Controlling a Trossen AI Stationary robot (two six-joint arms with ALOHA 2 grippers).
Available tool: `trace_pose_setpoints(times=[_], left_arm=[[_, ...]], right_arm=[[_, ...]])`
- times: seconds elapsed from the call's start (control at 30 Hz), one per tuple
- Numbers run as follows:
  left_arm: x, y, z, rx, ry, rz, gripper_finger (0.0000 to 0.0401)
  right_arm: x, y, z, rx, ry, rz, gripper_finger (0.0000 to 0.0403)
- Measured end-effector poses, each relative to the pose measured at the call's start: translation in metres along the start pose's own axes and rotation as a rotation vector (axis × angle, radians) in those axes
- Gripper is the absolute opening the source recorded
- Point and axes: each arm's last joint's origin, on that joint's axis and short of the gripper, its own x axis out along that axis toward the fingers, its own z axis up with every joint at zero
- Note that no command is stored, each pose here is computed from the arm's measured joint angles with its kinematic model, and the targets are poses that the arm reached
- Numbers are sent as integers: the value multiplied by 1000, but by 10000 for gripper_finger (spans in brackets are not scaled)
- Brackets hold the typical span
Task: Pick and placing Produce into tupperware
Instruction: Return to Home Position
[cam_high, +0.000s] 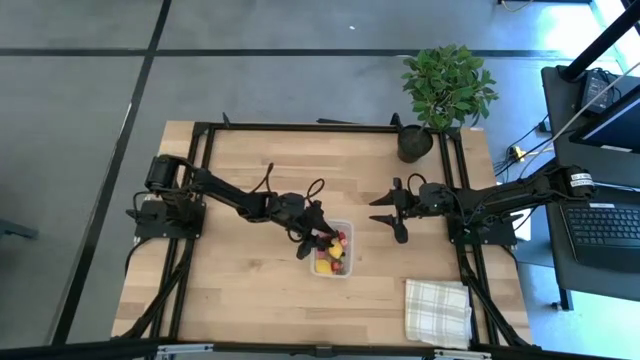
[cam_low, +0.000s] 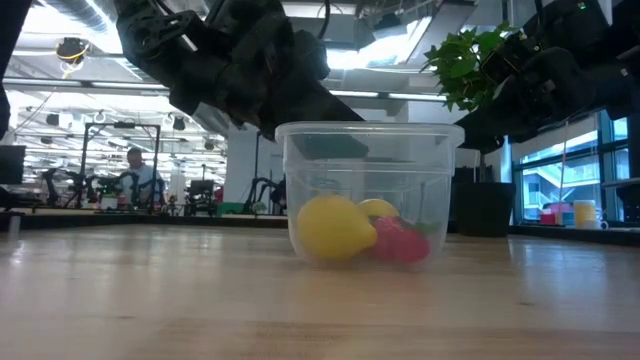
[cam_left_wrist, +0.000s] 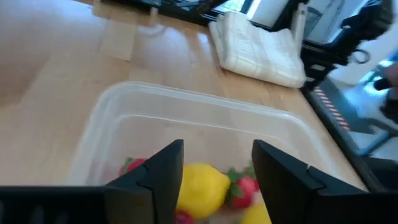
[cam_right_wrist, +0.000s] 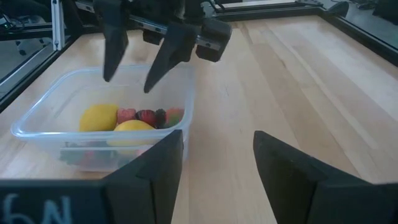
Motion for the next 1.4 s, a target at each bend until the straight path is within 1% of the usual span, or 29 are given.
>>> trace_pose_setpoints(times=[0.07,0.13,0.23,0.27,0.33,0.4,0.43,0.57,0.63,0.73,0.83,0.97,1.1,1.23,1.33,1.4], left_arm=[[-5,-2,6,-18,4,-55,189],[-16,-6,18,-11,-8,-163,191],[-41,-17,43,22,-43,-317,192],[-51,-22,52,48,-62,-337,192],[-71,-30,65,109,-101,-335,192],[-92,-37,76,166,-133,-271,192],[-103,-40,80,189,-149,-211,192],[-140,-43,89,249,-193,136,192],[-153,-43,89,275,-202,277,192],[-166,-38,80,311,-206,399,192],[-180,-26,65,311,-205,492,192],[-200,-8,45,264,-265,573,192],[-216,3,16,240,-327,576,192],[-228,10,-11,220,-381,610,192],[-234,12,-25,193,-416,625,192],[-237,14,-34,179,-432,633,192]], right_arm=[[0,0,0,1,0,0,198],[0,0,0,9,0,0,198],[0,0,0,21,-1,0,198],[0,0,0,21,-1,0,198],[0,0,0,21,-3,1,198],[0,0,1,22,-10,1,198],[0,0,2,22,-21,-8,198],[-1,-5,10,36,-107,-132,198],[-2,-9,13,17,-141,-174,198],[-2,-17,16,-12,-156,-218,198],[-5,-25,18,-12,-169,-267,198],[-14,-35,23,-21,-198,-324,198],[-26,-38,26,-20,-198,-351,198],[-41,-35,31,-41,-221,-357,198],[-53,-33,35,-44,-262,-365,198],[-60,-33,36,-42,-275,-395,198]])
